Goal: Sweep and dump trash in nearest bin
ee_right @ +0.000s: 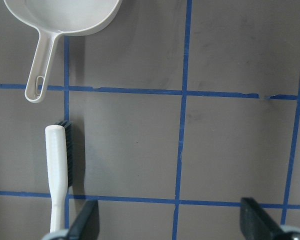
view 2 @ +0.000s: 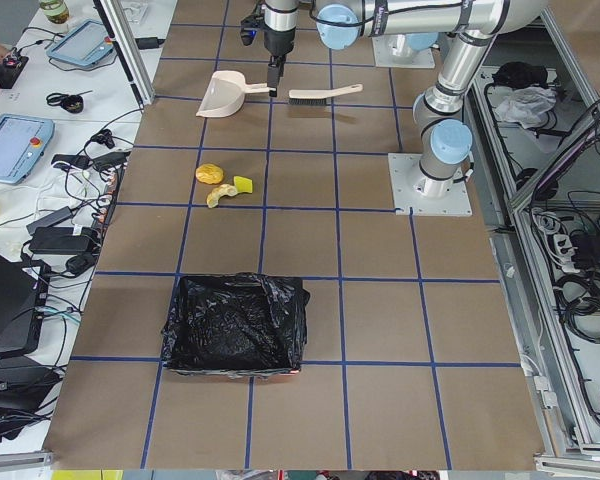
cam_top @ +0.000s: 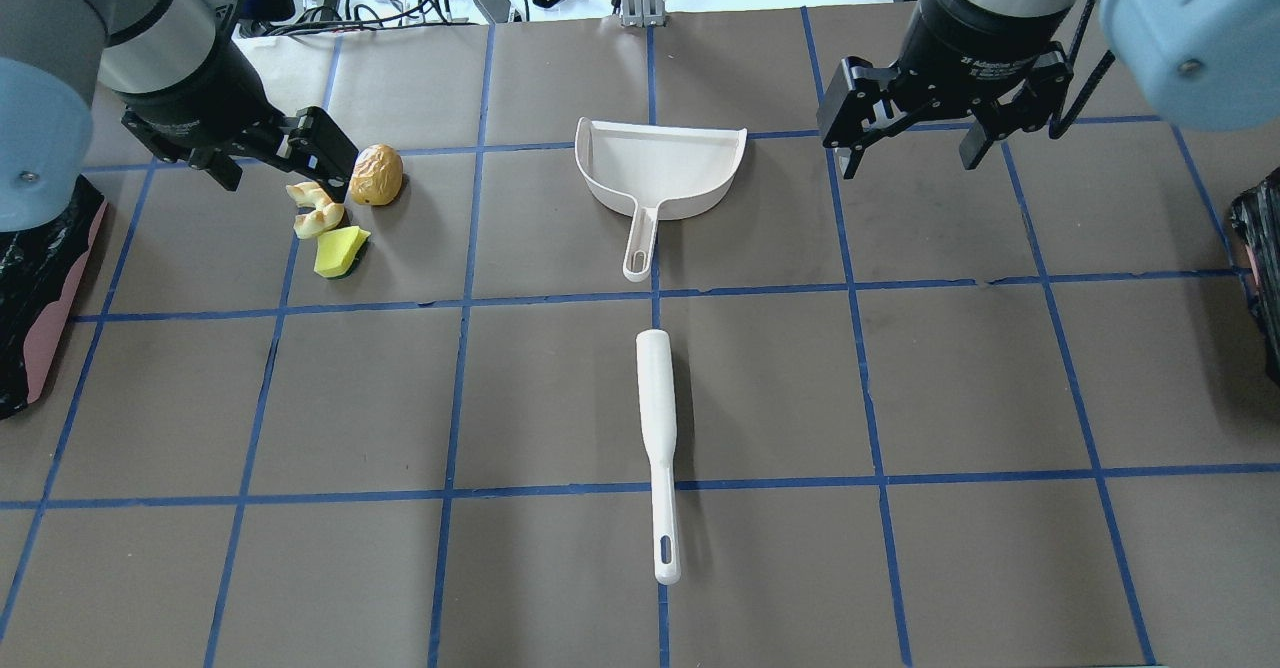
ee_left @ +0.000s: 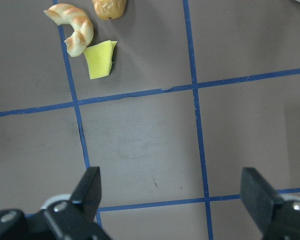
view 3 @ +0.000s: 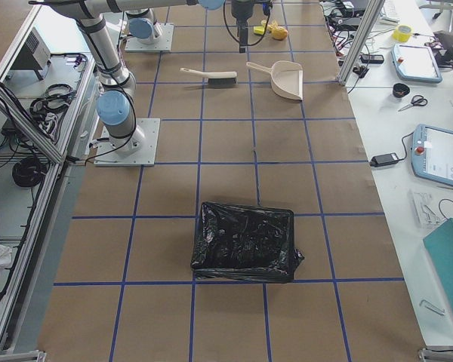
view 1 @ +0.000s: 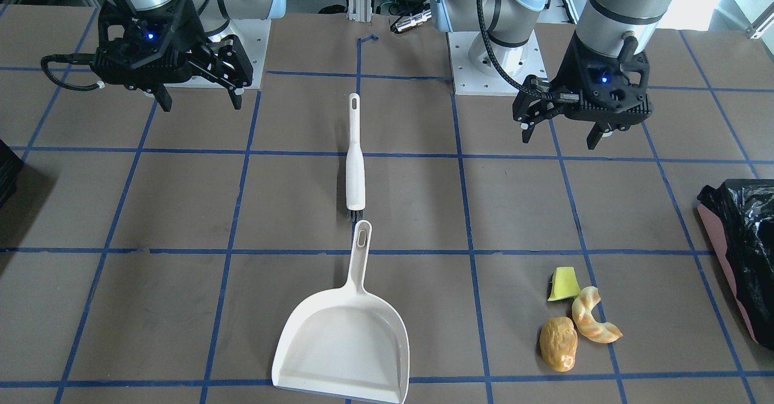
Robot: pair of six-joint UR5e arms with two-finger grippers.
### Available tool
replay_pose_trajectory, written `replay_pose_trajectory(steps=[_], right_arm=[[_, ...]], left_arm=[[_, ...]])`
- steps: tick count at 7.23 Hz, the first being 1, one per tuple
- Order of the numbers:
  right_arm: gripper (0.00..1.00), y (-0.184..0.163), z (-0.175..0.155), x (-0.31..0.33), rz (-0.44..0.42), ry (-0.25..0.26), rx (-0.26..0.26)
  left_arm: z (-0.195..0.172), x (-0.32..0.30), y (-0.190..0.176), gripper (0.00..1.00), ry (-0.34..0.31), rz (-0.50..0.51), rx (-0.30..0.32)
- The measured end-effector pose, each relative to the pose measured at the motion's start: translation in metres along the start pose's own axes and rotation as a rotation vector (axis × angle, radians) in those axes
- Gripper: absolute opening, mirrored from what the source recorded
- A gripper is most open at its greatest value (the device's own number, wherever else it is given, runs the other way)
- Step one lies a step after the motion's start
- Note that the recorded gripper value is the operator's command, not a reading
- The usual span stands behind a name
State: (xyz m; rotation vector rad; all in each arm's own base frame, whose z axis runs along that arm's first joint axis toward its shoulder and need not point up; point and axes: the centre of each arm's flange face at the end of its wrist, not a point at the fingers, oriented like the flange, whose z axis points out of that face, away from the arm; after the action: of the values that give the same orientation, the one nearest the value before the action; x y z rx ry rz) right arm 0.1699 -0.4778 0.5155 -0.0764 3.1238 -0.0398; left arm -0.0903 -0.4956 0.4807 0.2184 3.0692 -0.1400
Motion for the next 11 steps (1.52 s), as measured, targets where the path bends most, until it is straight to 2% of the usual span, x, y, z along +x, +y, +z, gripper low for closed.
replay_pose_trajectory(steps=[11], right_arm=[[1.00, 0.0000, 0.0000, 0.0001, -0.001, 0.002, 0.000]], left_arm=[[-0.0015, -0.0017, -0.0021, 1.00, -0.009, -0.006, 0.002]])
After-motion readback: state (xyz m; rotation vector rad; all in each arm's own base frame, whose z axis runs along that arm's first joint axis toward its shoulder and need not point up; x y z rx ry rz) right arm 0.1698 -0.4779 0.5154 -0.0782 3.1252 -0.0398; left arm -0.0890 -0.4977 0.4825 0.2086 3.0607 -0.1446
